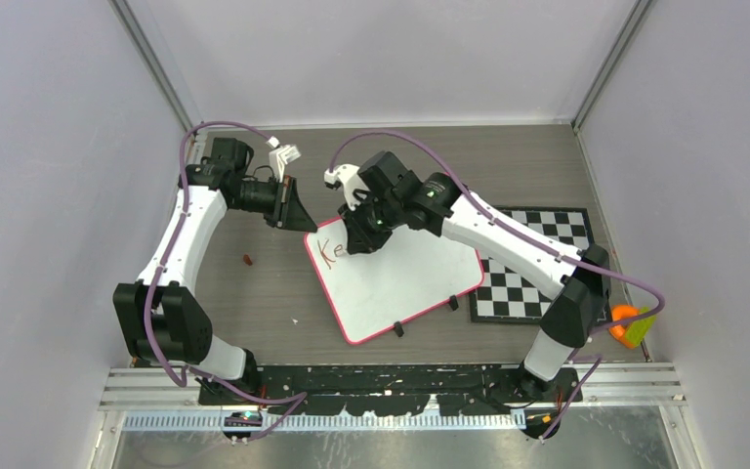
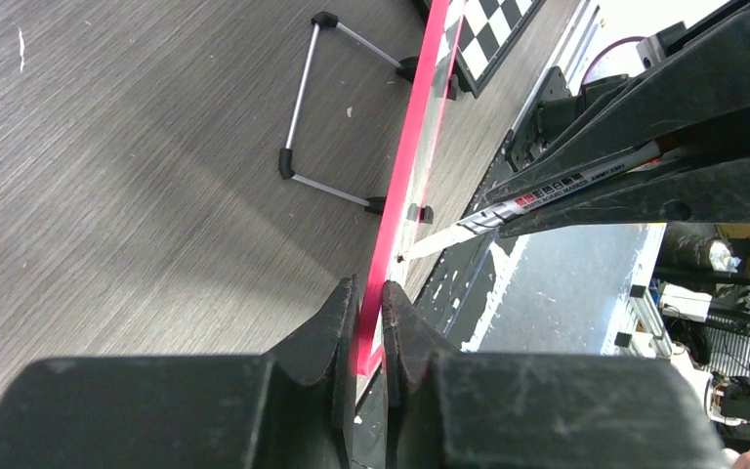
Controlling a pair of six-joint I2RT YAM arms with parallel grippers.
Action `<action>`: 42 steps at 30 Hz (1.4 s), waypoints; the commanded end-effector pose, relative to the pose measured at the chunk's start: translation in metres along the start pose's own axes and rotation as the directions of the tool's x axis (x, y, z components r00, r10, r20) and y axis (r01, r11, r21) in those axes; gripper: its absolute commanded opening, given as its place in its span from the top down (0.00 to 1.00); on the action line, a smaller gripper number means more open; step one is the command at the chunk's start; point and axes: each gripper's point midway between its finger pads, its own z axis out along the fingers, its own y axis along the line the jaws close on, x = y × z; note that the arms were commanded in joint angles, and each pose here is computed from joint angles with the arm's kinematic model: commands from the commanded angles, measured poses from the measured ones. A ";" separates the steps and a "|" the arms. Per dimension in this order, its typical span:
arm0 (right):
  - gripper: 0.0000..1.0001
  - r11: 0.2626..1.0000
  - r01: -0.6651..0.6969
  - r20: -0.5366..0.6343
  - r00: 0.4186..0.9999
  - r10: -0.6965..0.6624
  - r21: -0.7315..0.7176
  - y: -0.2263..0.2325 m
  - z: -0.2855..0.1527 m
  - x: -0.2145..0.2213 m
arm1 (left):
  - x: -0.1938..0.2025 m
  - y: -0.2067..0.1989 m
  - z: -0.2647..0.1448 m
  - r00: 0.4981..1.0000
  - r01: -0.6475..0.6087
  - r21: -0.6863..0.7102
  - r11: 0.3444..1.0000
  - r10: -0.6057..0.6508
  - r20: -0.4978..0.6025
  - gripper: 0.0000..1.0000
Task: Write a sentence on the whiteboard
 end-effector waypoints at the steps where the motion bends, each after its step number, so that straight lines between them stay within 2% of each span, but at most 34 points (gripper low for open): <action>1: 1.00 0.999 0.016 0.029 0.999 -0.017 0.045 -0.007 -0.007 0.001 | 0.004 -0.009 0.001 1.000 -0.002 0.011 1.000 0.002 -0.020 1.00; 11: 1.00 0.996 0.027 0.053 0.998 -0.031 0.086 -0.014 -0.028 -0.005 | 0.004 -0.010 0.001 1.000 0.001 0.013 1.000 -0.001 -0.020 1.00; 17: 1.00 0.998 0.031 0.075 0.997 -0.035 0.045 -0.004 -0.038 -0.010 | 0.003 -0.011 0.001 1.000 -0.002 0.013 1.000 0.003 -0.020 1.00; 28: 1.00 0.996 0.029 0.070 0.997 -0.034 0.081 -0.015 -0.029 -0.012 | 0.003 -0.010 0.002 1.000 0.000 0.012 1.000 0.001 -0.022 1.00; 42: 1.00 0.991 0.019 0.088 0.996 -0.031 0.131 -0.032 -0.041 -0.021 | 0.003 -0.009 0.003 1.000 0.004 0.017 1.000 -0.003 -0.024 1.00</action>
